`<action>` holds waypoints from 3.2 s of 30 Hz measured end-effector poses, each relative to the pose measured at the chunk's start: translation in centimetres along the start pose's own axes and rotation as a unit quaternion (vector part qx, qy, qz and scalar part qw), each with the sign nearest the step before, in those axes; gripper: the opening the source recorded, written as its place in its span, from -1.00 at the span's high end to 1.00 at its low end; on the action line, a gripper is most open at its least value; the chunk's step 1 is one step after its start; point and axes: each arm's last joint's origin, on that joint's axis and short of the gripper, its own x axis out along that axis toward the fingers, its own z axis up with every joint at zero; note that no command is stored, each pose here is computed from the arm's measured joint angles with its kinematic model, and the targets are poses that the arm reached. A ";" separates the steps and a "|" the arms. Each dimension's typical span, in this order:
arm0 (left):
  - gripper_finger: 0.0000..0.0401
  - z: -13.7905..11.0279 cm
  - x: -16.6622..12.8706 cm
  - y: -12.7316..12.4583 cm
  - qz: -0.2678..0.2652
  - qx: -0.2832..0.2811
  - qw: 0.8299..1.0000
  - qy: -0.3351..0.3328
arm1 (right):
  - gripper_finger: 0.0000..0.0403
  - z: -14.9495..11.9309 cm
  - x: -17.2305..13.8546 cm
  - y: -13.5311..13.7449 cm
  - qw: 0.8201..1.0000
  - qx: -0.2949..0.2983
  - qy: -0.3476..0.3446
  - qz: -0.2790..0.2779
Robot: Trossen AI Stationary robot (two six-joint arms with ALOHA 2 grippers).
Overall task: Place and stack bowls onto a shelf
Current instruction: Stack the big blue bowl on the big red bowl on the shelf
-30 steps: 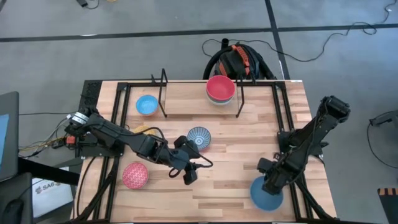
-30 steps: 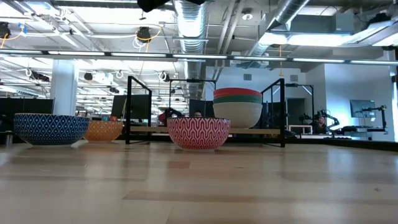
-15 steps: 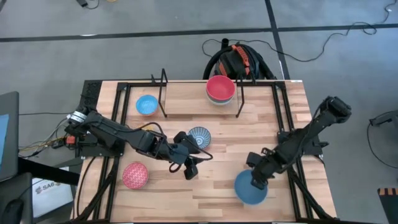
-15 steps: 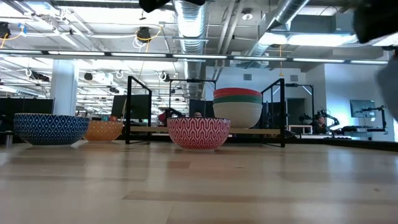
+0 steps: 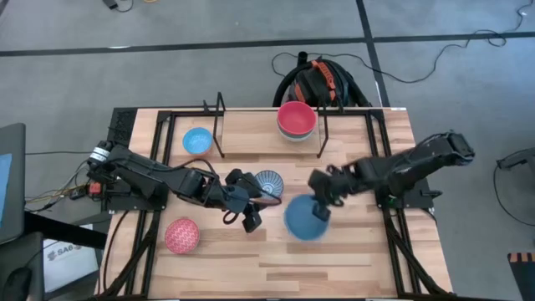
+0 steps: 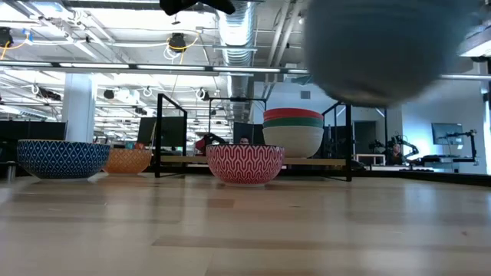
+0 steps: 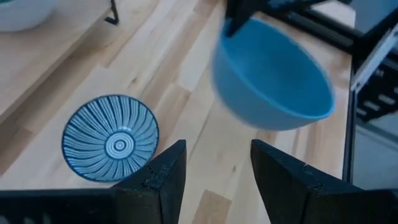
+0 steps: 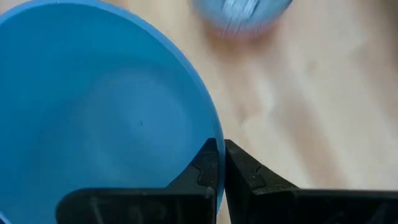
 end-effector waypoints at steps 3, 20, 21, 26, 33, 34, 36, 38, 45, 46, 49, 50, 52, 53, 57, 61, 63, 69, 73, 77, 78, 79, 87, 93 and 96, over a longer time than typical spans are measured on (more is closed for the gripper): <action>0.19 0.1 -0.4 0.5 0.014 -0.007 1.000 0.006 | 0.85 2.8 -1.1 -1.7 0.999 -0.006 -0.043 -0.020; 0.19 2.3 -1.7 4.7 0.075 -0.070 0.995 -0.007 | 0.85 15.5 -5.4 -17.0 0.970 -0.006 -0.136 -0.202; 0.19 2.5 -1.9 4.9 0.076 -0.079 0.994 -0.010 | 0.85 15.9 -5.3 -18.0 0.971 -0.007 -0.121 -0.206; 0.19 2.5 -2.8 5.9 0.108 -0.104 0.989 -0.010 | 0.85 16.9 -4.4 -22.6 0.973 0.001 -0.046 -0.225; 0.19 2.8 -3.9 6.4 0.125 -0.129 0.983 -0.031 | 0.83 17.0 -4.2 -26.1 0.983 0.019 -0.028 -0.179; 0.19 2.8 -3.9 6.5 0.128 -0.133 0.982 -0.035 | 0.83 16.9 -4.1 -26.3 0.984 0.016 -0.027 -0.173; 0.19 3.0 -3.9 6.7 0.134 -0.139 0.980 -0.042 | 0.83 17.1 -3.8 -26.4 0.985 0.009 -0.027 -0.169; 0.19 3.0 -3.9 6.8 0.135 -0.141 0.980 -0.042 | 0.83 16.8 -3.6 -26.8 0.986 0.006 -0.014 -0.167; 0.19 3.3 -3.7 7.3 0.138 -0.154 0.977 -0.046 | 0.77 17.1 -2.3 -26.9 0.991 0.000 -0.007 -0.134; 0.19 3.3 -3.7 7.2 0.138 -0.156 0.977 -0.046 | 0.75 17.1 -2.3 -27.0 0.991 0.001 -0.012 -0.133; 0.19 3.3 -3.7 7.2 0.137 -0.157 0.977 -0.047 | 0.69 17.4 -2.4 -27.0 0.991 -0.002 -0.027 -0.134; 0.19 3.3 -3.7 7.2 0.137 -0.157 0.977 -0.047 | 0.66 17.5 -2.4 -27.1 0.990 -0.002 -0.032 -0.135; 0.19 3.4 -3.7 7.3 0.138 -0.159 0.976 -0.047 | 0.61 17.5 -2.5 -27.2 0.990 -0.001 -0.035 -0.136; 0.19 3.4 -3.7 7.4 0.139 -0.160 0.976 -0.048 | 0.58 17.5 -2.5 -27.3 0.990 0.001 -0.035 -0.137; 0.19 3.6 -3.6 7.6 0.142 -0.164 0.975 -0.048 | 0.42 17.3 -2.6 -27.4 0.990 0.008 -0.030 -0.134; 0.19 3.7 -3.5 8.0 0.141 -0.168 0.975 -0.045 | 0.24 17.3 -3.8 -27.4 0.991 0.011 -0.054 -0.119; 0.19 3.8 -3.5 8.2 0.141 -0.170 0.974 -0.043 | 0.18 17.6 -4.6 -27.0 0.991 0.009 -0.086 -0.101; 0.19 4.3 -3.3 9.1 0.147 -0.176 0.972 -0.041 | 0.14 18.8 -7.1 -26.2 0.978 -0.028 -0.209 0.000; 0.19 4.4 -3.2 9.5 0.151 -0.181 0.971 -0.042 | 0.27 18.6 -5.0 -27.6 0.969 -0.004 -0.231 0.082; 0.19 4.5 -3.2 9.6 0.152 -0.182 0.970 -0.042 | 0.43 17.8 -2.7 -29.1 0.969 0.038 -0.226 0.087; 0.19 4.5 -3.2 9.6 0.152 -0.182 0.970 -0.042 | 0.46 17.9 -2.5 -29.3 0.970 0.040 -0.228 0.077; 0.19 4.4 -3.2 9.6 0.153 -0.182 0.970 -0.042 | 0.48 17.9 -2.4 -29.4 0.970 0.040 -0.230 0.063; 0.19 4.9 -3.1 10.6 0.169 -0.191 0.966 -0.048 | 0.52 16.9 -0.8 -30.3 0.973 0.033 -0.228 0.009; 0.19 5.1 -3.0 11.2 0.174 -0.196 0.964 -0.050 | 0.52 15.6 0.8 -30.5 0.979 0.042 -0.201 0.012; 0.19 5.1 -3.0 11.2 0.174 -0.196 0.964 -0.050 | 0.52 15.3 1.1 -30.6 0.980 0.041 -0.197 0.008</action>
